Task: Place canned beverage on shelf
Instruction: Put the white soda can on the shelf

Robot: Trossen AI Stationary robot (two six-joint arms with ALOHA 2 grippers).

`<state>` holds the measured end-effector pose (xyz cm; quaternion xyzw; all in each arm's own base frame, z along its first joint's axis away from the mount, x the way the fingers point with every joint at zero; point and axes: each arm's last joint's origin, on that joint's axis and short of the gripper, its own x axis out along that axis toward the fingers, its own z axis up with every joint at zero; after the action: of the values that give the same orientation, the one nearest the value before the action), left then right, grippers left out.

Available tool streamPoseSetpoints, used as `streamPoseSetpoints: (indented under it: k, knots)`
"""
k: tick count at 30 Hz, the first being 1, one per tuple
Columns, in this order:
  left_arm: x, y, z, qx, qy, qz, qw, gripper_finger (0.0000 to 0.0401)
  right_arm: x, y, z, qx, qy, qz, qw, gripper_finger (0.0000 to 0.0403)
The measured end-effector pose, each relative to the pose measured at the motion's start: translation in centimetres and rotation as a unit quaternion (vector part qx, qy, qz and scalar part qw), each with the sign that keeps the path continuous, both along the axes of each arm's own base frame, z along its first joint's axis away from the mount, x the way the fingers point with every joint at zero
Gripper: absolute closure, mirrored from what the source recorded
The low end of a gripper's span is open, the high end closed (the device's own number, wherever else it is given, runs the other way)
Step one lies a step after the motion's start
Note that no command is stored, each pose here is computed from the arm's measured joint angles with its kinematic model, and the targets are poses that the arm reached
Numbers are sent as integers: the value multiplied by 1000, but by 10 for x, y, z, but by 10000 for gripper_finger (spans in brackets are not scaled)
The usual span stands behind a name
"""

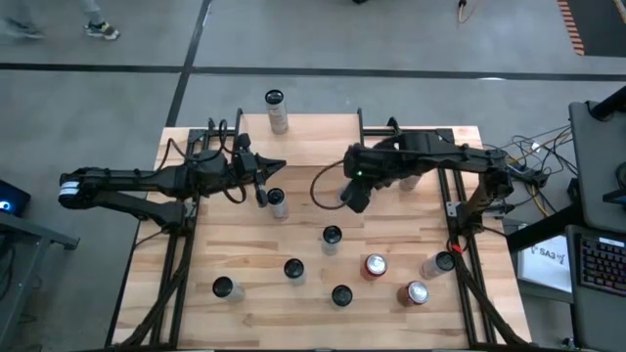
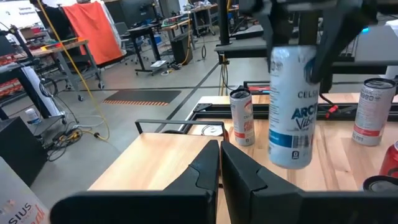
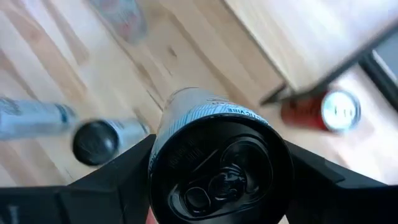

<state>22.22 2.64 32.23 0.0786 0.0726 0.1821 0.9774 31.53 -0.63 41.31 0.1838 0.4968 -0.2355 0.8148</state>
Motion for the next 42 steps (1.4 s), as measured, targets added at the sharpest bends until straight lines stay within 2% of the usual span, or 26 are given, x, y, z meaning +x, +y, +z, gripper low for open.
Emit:
streamPoseSetpoints:
  k: [8, 10, 17, 21, 25, 33, 42]
  knots:
    - [0, 0, 0, -2, -1, 0, 1000, 401, 19, -7, 28, -46, -86, 70, 993, 149]
    - [0, 0, 0, -4, -1, 0, 1000, 401, 26, -13, 28, -60, -89, 80, 991, 149]
    - [0, 0, 0, -12, -3, 1, 1000, 401, 44, -51, 13, -82, -44, 87, 992, 149]
    - [0, 0, -1, -13, 0, 1, 1000, 401, 39, -76, 5, -61, -4, 90, 994, 149]
    - [0, 0, -1, -14, 1, 2, 1000, 401, 33, -93, 5, -68, 5, 87, 994, 149]
    - [0, 0, -2, -14, 2, 1, 1000, 401, 25, -119, 4, -78, 21, 75, 994, 149]
    - [0, 0, -2, -12, 3, 1, 1000, 401, 28, -137, -5, -81, 32, 68, 994, 149]
